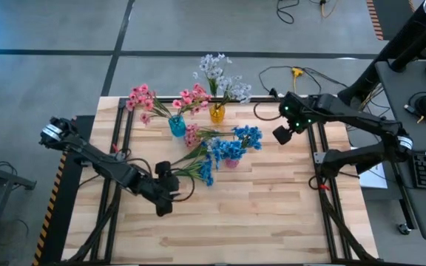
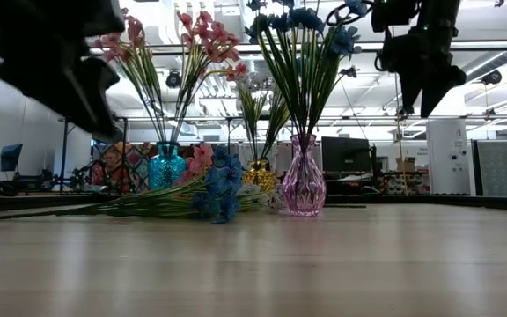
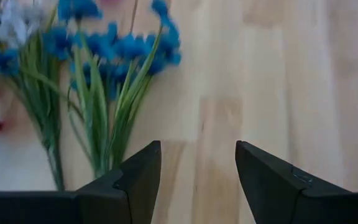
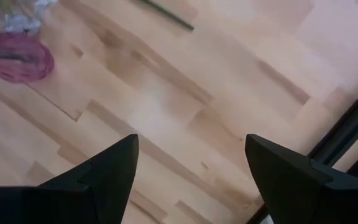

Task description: Sort flowers into vase by color

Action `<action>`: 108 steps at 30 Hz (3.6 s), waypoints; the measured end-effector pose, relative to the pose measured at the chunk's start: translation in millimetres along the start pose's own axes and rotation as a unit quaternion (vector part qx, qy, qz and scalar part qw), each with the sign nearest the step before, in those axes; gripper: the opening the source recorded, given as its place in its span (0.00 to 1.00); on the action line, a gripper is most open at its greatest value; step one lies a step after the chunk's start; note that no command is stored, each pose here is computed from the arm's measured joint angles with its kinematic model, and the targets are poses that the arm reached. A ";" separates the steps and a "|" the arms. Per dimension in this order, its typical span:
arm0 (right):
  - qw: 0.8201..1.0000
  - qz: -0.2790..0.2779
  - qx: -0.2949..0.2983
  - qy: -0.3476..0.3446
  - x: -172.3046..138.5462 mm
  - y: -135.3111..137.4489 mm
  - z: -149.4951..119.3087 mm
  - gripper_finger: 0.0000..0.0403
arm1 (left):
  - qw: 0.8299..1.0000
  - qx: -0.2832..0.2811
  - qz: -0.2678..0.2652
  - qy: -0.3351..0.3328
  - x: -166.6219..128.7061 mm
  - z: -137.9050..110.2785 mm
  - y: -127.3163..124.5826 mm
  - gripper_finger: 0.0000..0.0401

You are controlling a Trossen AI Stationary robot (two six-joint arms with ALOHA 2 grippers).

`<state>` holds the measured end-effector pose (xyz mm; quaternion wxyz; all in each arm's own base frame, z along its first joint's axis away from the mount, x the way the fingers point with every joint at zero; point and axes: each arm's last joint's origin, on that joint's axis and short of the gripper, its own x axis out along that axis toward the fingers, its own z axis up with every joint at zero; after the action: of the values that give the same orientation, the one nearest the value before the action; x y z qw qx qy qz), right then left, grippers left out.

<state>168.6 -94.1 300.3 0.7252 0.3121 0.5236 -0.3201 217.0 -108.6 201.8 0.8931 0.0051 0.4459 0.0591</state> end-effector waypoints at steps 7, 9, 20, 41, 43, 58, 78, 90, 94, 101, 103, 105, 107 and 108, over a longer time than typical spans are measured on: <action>1.000 -0.003 -0.007 0.020 11.1 6.8 -9.0 0.71 | 0.998 0.012 0.030 0.045 13.8 -4.9 6.3 0.47; 1.000 -0.002 -0.011 0.022 12.0 7.9 -10.1 0.72 | 0.998 0.020 0.021 0.057 16.8 -4.8 7.8 0.46; 1.000 0.005 -0.012 0.005 12.5 9.6 -7.0 0.73 | 0.996 0.048 0.033 0.063 21.3 -0.6 20.0 0.41; 1.000 0.004 -0.016 0.007 25.2 8.7 -9.2 0.73 | 0.990 0.014 0.099 0.095 45.8 -38.9 47.0 0.50; 1.000 0.003 -0.016 0.010 27.0 8.3 -10.0 0.73 | 0.992 0.010 0.091 0.090 47.7 -40.5 46.5 0.48; 1.000 0.005 -0.016 0.006 27.9 8.6 -9.4 0.73 | 0.991 -0.011 0.093 0.096 61.9 -53.4 45.8 0.16; 1.000 0.008 -0.020 0.002 25.7 8.0 -10.5 0.73 | 0.993 -0.003 0.059 0.107 39.0 -38.9 38.0 0.00; 0.994 0.045 -0.050 -0.090 -1.7 15.1 -25.3 0.73 | 0.999 0.023 -0.031 -0.015 -23.0 -28.2 22.9 0.00; 0.986 0.050 -0.066 -0.145 -12.6 20.3 -30.7 0.73 | 0.995 0.029 -0.068 -0.069 -43.0 -25.7 21.7 0.00; 0.959 0.030 -0.072 -0.273 -32.4 24.3 -31.5 0.73 | 0.976 0.070 -0.104 -0.177 -70.5 -16.5 22.7 0.00; 0.947 0.030 -0.075 -0.311 -38.6 24.7 -29.0 0.73 | 0.970 0.087 -0.106 -0.203 -76.0 -13.6 24.0 0.00; 0.934 0.037 -0.082 -0.345 -45.0 25.6 -26.4 0.73 | 0.960 0.102 -0.110 -0.236 -82.1 -9.7 24.9 0.00; 0.919 0.050 -0.090 -0.380 -51.9 27.4 -23.5 0.73 | 0.948 0.122 -0.111 -0.272 -88.5 -5.3 25.6 0.00; 0.911 0.057 -0.095 -0.398 -55.6 28.4 -22.0 0.73 | 0.942 0.133 -0.110 -0.288 -91.4 -3.5 25.8 0.00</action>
<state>165.0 -52.1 351.3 0.9165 0.1179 0.2013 -0.3249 157.2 -93.2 274.0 0.9754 0.0918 0.1716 -0.1036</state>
